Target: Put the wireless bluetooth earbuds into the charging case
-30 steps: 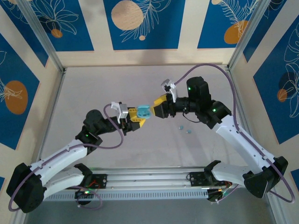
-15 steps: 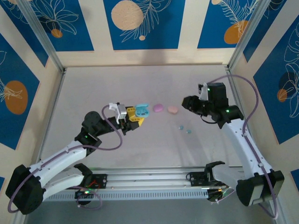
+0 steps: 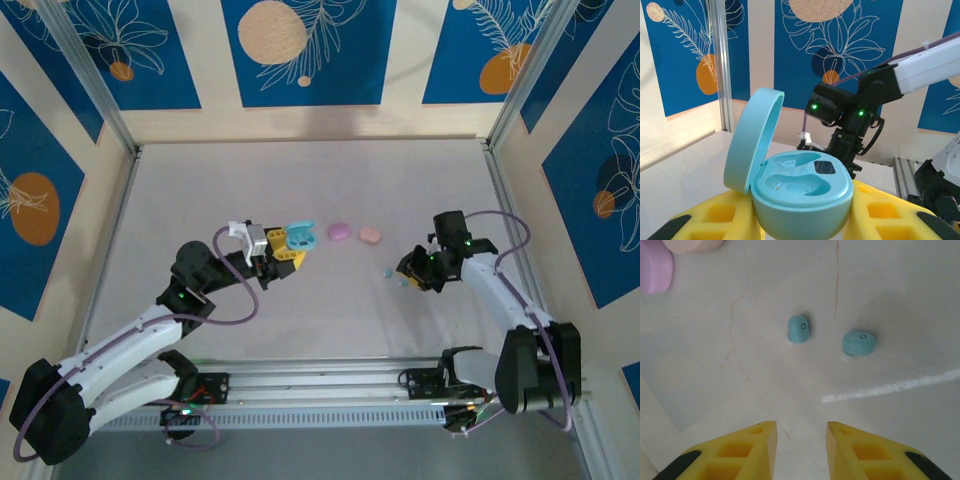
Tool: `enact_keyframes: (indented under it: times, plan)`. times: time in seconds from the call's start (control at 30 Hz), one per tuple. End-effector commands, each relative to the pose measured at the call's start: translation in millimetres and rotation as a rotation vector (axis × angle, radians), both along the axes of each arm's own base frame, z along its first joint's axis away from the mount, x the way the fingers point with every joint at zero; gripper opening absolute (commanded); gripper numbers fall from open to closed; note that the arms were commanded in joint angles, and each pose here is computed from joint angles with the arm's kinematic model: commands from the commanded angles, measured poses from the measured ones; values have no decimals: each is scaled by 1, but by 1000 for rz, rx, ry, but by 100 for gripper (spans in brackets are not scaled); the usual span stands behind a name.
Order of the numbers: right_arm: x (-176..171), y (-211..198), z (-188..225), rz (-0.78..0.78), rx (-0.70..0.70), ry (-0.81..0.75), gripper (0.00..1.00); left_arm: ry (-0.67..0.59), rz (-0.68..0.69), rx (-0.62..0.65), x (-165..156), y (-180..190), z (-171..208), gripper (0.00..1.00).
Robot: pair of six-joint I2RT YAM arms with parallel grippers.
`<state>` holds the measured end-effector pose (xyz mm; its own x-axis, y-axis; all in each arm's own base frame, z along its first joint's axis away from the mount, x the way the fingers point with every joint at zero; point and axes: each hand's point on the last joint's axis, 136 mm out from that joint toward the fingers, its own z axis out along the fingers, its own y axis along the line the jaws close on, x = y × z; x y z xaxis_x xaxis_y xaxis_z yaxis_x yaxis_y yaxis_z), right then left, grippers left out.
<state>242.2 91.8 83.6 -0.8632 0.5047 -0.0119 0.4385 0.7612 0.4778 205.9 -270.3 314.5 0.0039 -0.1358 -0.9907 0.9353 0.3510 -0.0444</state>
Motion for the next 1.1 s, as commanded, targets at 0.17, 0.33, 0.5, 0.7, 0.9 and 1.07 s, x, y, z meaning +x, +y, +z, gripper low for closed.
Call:
enact_keyframes:
  times: [0.17, 0.33, 0.5, 0.7, 0.9, 1.07]
  plan:
    - [47, 12, -14, 48, 1, -3, 34, -24, 3, -20, -3, 1, 8, 36]
    - [55, 13, -30, 62, -18, 53, 33, -22, 10, -14, -3, 2, 6, 36]
    - [51, 12, -43, 59, -36, 101, 36, -21, 15, -11, -2, 2, 5, 36]
    - [44, 19, -52, 78, -12, 140, 36, -19, 16, -6, -1, 1, 3, 37]
    - [38, 21, -62, 82, -19, 170, 36, -19, 20, -4, 0, 2, 3, 37]
    - [40, 25, -63, 99, -10, 172, 35, -16, 19, -5, 0, 1, 3, 37]
